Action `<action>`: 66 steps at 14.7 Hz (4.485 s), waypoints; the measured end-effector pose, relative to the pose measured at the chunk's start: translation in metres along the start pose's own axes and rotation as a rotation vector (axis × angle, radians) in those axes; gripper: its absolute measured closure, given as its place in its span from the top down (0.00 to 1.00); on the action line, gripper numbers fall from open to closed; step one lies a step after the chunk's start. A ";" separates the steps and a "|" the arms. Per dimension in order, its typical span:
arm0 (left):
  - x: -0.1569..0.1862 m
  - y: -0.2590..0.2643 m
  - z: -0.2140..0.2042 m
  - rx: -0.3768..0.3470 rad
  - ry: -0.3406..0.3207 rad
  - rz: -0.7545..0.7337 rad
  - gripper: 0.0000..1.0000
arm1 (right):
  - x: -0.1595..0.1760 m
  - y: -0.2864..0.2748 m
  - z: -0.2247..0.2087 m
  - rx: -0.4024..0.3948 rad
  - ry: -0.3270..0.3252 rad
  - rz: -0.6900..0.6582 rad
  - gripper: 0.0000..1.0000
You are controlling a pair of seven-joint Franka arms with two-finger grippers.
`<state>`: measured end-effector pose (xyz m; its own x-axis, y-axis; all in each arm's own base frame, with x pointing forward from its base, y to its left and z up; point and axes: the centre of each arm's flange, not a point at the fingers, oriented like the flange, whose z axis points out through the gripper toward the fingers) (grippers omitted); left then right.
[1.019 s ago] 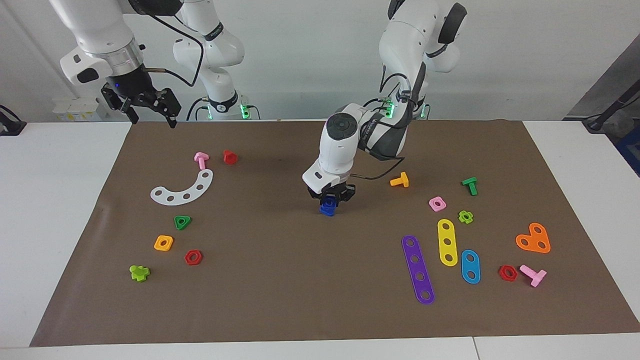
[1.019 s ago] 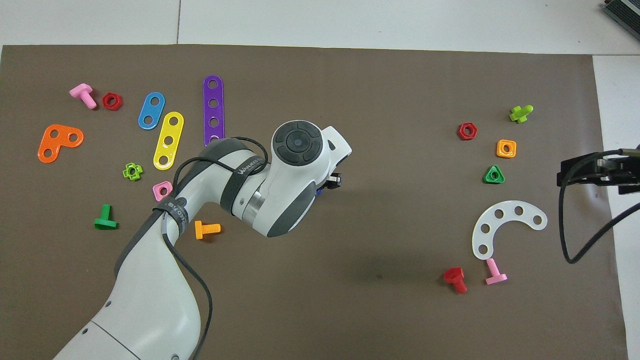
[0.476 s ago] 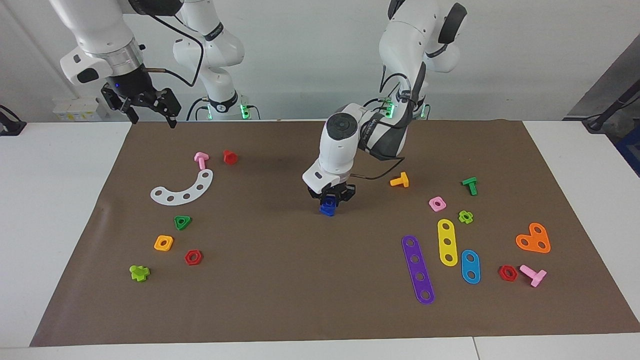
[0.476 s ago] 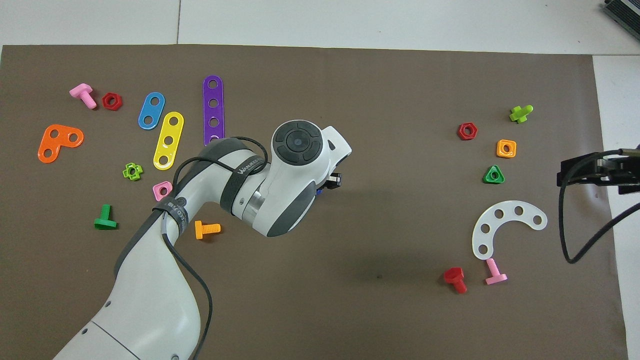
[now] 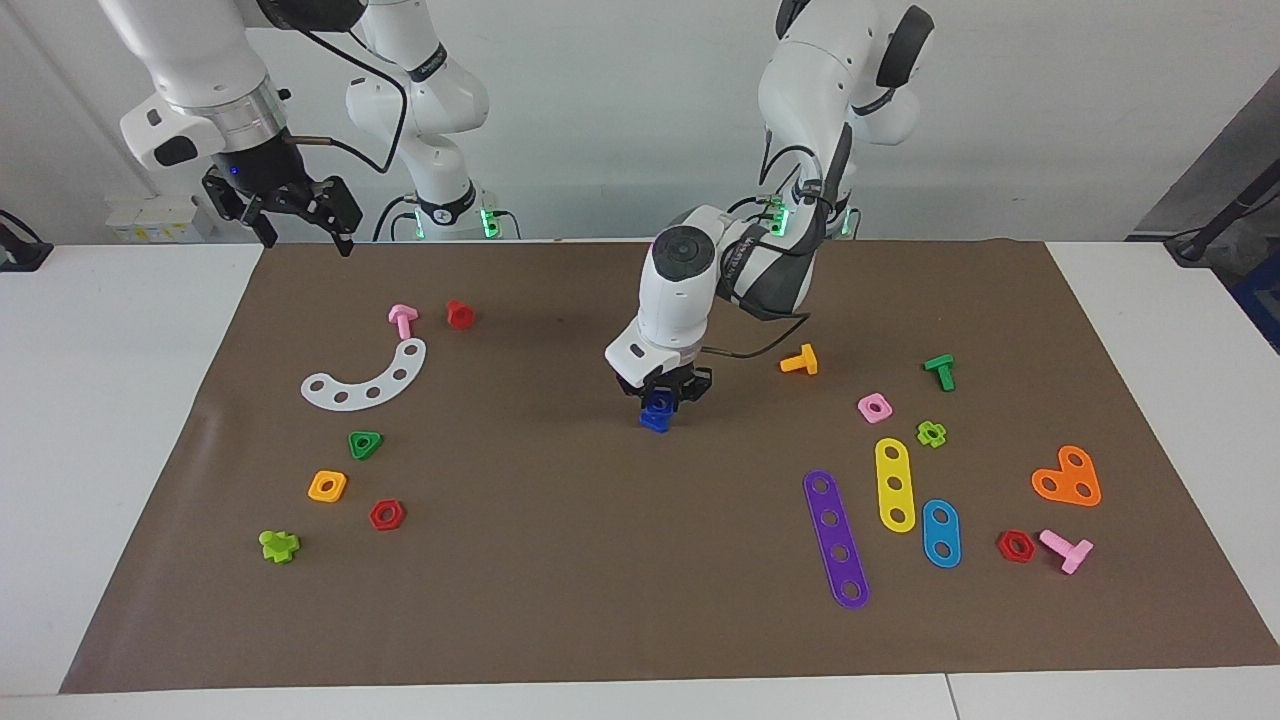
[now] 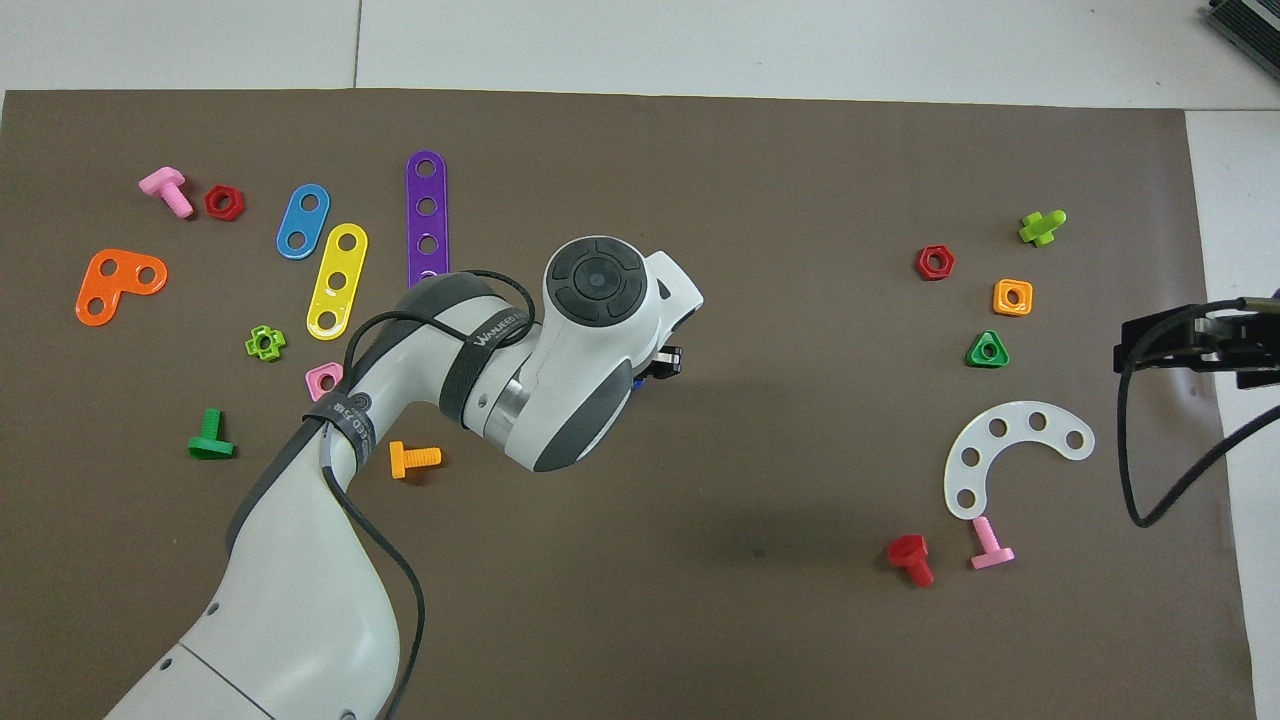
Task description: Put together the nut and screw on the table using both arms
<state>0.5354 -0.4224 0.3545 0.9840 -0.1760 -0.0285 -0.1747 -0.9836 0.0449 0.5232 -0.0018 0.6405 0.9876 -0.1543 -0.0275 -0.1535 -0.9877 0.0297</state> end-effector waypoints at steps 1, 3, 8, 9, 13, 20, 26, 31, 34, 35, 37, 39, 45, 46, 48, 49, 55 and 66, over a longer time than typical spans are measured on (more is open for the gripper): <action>0.000 0.000 -0.001 0.002 -0.006 -0.001 0.47 | 0.000 0.000 0.000 0.000 0.000 0.000 1.00; 0.000 0.000 -0.002 0.004 -0.009 -0.002 0.47 | 0.000 0.000 0.000 0.000 0.000 0.000 1.00; 0.000 0.001 -0.001 -0.005 -0.006 -0.013 0.47 | 0.000 0.000 0.000 0.000 0.000 0.000 1.00; 0.000 0.001 0.001 -0.006 -0.005 -0.016 0.47 | 0.000 0.000 0.000 0.000 0.000 0.000 1.00; -0.001 0.001 0.009 -0.006 -0.006 -0.021 0.47 | 0.000 0.000 0.000 0.000 0.000 0.000 1.00; -0.004 0.000 0.021 -0.014 0.007 -0.021 0.47 | 0.000 0.000 0.000 0.000 0.000 0.000 1.00; -0.004 0.000 0.021 -0.019 0.016 -0.021 0.76 | 0.000 0.000 0.000 0.000 0.000 0.000 1.00; 0.002 -0.001 0.010 -0.019 0.023 -0.027 0.83 | 0.000 0.000 0.000 0.000 0.000 0.000 1.00; 0.014 -0.012 -0.022 -0.015 0.030 -0.054 0.83 | 0.000 0.000 0.000 0.000 0.000 0.000 1.00; 0.021 -0.025 -0.035 -0.016 0.040 -0.077 0.82 | 0.000 0.000 0.000 0.000 0.000 0.000 1.00; 0.036 -0.074 -0.071 -0.012 0.049 -0.142 0.81 | 0.000 0.000 0.000 0.000 0.000 0.000 1.00; 0.045 -0.139 -0.111 -0.006 0.061 -0.191 0.82 | 0.000 0.000 0.000 0.000 0.000 0.000 1.00; 0.031 -0.304 -0.183 0.020 0.035 -0.220 0.87 | 0.000 0.000 0.000 0.000 0.000 0.000 1.00; 0.025 -0.317 -0.191 0.023 0.030 -0.205 0.90 | 0.000 0.000 0.000 0.000 0.000 0.000 1.00; 0.012 -0.334 -0.213 0.027 0.037 -0.198 0.93 | 0.000 0.000 0.000 0.000 0.000 0.000 1.00; 0.006 -0.337 -0.224 0.029 0.040 -0.199 0.93 | 0.000 0.000 0.000 0.000 0.000 0.000 1.00; -0.027 -0.330 -0.269 0.039 0.046 -0.190 0.99 | 0.000 0.000 0.000 0.000 0.000 0.000 1.00; -0.045 -0.326 -0.293 0.018 0.061 -0.114 1.00 | 0.000 0.000 0.000 0.000 0.000 0.000 1.00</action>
<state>0.5585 -0.0818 0.6337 0.9978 -0.0605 0.0283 -0.0612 -0.9978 0.0267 0.5232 -0.0018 0.6407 0.9877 -0.1543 -0.0272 -0.1535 -0.9877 0.0296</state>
